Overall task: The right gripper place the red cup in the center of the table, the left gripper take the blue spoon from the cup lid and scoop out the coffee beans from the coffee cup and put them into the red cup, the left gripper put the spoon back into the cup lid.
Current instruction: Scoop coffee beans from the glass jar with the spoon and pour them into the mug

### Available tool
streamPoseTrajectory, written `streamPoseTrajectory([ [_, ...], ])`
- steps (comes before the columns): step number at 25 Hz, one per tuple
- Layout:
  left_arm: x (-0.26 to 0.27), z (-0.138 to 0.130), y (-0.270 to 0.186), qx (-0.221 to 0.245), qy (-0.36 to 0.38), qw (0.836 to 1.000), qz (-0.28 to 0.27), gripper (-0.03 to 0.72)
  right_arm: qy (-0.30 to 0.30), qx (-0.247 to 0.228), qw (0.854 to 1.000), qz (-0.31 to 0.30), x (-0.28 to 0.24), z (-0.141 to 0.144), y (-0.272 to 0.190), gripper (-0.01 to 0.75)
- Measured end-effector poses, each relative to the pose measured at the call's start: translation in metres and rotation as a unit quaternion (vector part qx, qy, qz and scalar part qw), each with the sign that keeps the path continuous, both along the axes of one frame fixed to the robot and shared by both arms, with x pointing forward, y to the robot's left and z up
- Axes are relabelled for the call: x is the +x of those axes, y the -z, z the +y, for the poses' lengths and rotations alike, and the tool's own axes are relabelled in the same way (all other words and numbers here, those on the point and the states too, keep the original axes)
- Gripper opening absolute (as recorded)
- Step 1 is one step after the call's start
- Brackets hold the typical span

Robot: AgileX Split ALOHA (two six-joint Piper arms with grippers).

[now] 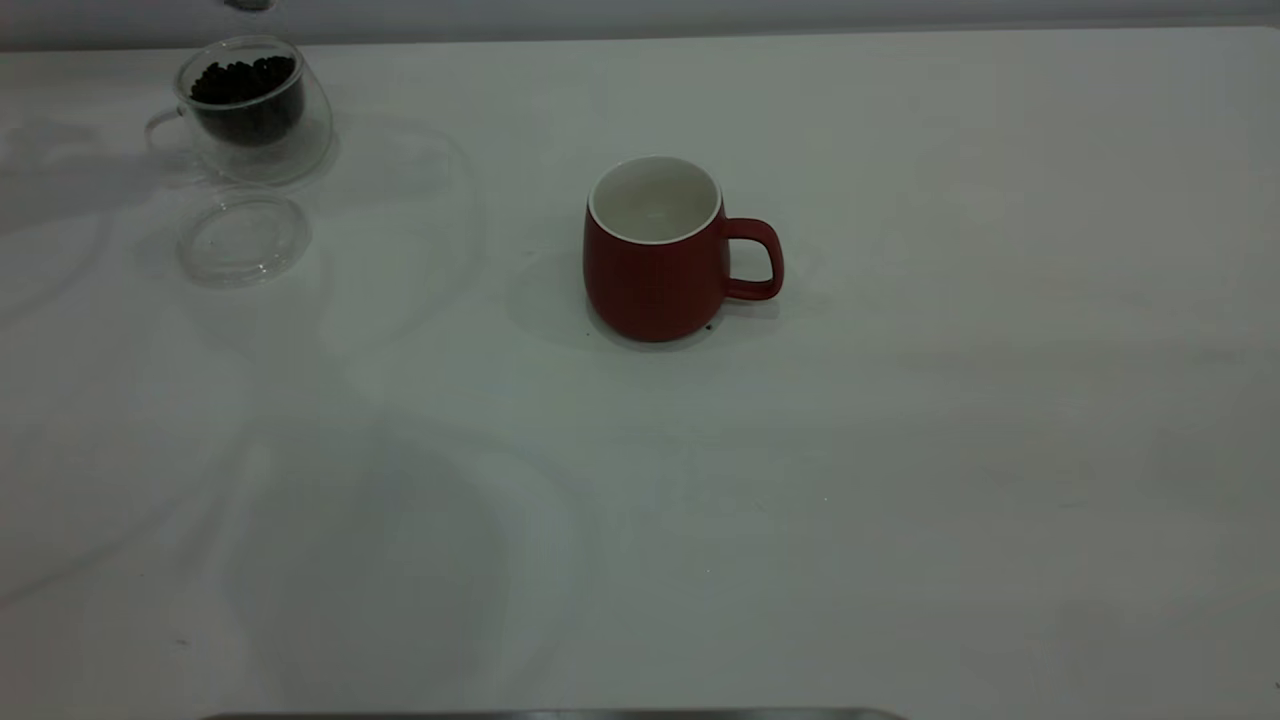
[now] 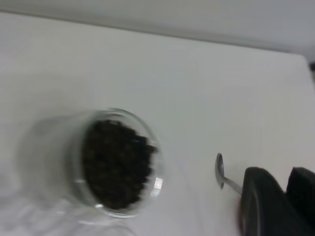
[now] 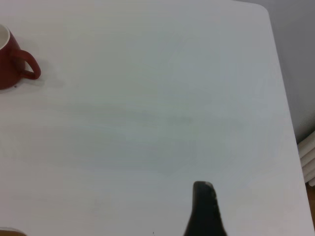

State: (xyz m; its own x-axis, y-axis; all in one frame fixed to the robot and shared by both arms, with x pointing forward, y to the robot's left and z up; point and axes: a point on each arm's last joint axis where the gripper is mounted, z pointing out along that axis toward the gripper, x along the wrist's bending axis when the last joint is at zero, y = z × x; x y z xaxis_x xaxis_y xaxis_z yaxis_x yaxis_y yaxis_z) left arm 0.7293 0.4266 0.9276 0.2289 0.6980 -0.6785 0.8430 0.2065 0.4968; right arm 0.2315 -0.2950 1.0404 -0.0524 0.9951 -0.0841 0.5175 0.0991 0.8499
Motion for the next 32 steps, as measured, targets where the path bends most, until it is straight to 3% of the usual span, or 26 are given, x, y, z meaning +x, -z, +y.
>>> streamPoseTrajectory([
  [9,0.006,0.011,0.031,0.025,-0.040,0.999,0.008,0.118,0.000,0.000,1.000,0.000,0.000,0.000,0.000,0.590],
  [19,0.010,0.015,0.034,0.055,-0.049,0.997,-0.018,0.118,0.000,0.000,1.000,0.000,0.000,0.000,0.000,0.588],
  [32,0.011,0.013,0.069,0.035,-0.045,0.998,-0.011,0.118,0.000,0.000,1.000,0.000,0.000,0.000,0.000,0.588],
])
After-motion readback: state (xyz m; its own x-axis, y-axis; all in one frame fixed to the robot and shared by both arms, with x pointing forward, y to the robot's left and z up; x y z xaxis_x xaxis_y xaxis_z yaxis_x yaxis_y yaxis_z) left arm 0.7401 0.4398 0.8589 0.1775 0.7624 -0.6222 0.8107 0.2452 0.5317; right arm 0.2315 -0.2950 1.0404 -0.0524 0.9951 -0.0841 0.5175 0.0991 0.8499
